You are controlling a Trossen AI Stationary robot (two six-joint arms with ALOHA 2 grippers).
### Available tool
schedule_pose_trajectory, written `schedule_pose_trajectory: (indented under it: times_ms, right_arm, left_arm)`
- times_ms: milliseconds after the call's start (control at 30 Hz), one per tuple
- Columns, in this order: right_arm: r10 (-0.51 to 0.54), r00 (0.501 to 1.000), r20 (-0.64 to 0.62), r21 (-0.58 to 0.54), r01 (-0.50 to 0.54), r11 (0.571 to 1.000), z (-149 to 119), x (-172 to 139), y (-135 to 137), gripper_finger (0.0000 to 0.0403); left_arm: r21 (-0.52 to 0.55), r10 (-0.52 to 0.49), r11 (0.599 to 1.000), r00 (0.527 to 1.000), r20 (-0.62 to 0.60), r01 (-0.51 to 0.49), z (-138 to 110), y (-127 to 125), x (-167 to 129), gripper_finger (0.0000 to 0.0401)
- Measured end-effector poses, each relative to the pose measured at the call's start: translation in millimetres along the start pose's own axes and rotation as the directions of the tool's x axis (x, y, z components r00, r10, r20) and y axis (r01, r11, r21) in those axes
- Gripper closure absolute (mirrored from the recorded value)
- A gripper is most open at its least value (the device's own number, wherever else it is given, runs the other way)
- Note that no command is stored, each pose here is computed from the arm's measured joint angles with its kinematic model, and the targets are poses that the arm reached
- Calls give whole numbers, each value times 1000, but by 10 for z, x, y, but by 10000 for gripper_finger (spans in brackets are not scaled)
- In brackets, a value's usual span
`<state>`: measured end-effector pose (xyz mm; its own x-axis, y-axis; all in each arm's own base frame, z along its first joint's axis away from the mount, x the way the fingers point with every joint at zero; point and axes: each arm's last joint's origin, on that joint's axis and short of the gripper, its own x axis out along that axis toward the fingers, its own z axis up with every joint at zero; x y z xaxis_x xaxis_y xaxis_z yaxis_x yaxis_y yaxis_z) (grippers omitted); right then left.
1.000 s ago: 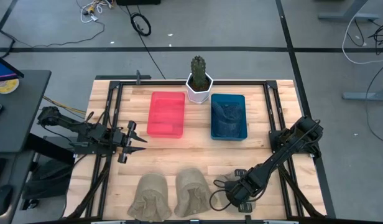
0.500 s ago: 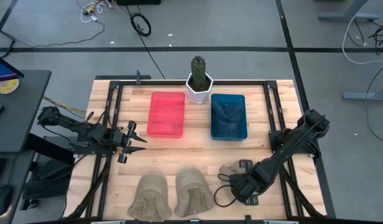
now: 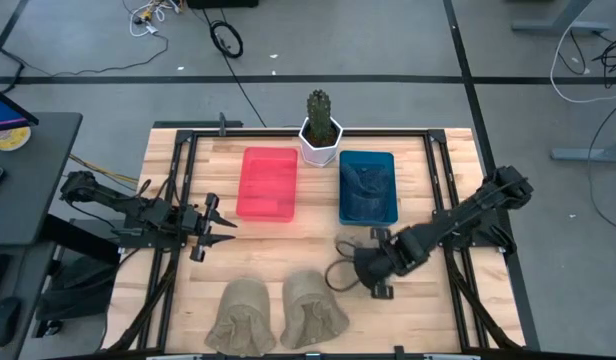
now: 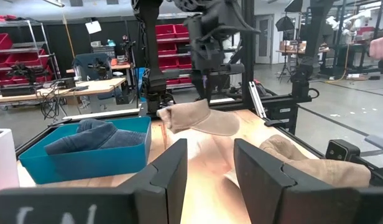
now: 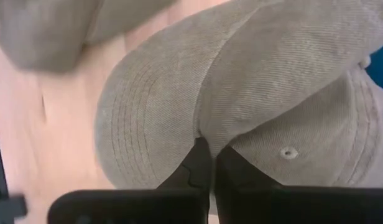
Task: Pick & Place hat
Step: Put the right brown cap into the red bin
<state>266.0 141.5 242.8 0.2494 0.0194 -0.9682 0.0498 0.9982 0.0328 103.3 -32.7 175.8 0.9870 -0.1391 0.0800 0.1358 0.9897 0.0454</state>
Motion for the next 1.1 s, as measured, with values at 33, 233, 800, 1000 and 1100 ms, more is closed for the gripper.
schedule_pose_trajectory:
  times_ms: [33,233,800,1000,1100]
  right_arm:
    - [4,1000,14,2,-4,1000,38,-2,-41,401]
    - [4,998,70,-11,-3,1000,217,-19,-320,401]
    - [-29,945,325,7,28,1000,849,-437,-1129,401]
    - [-62,939,339,48,48,998,1025,-441,-1468,401]
    - [-73,931,359,32,66,997,1170,-455,-1573,401]
  left_arm:
    - [0,0,1000,1000,0,0,0,0,0,266]
    - [0,1,1000,1000,0,-1,0,0,0,266]
    - [12,12,1000,1000,-1,-12,-1,3,0,266]
    - [14,12,1000,1000,-2,-12,-1,3,0,266]
    - [32,15,999,1000,-1,-15,-1,4,0,266]
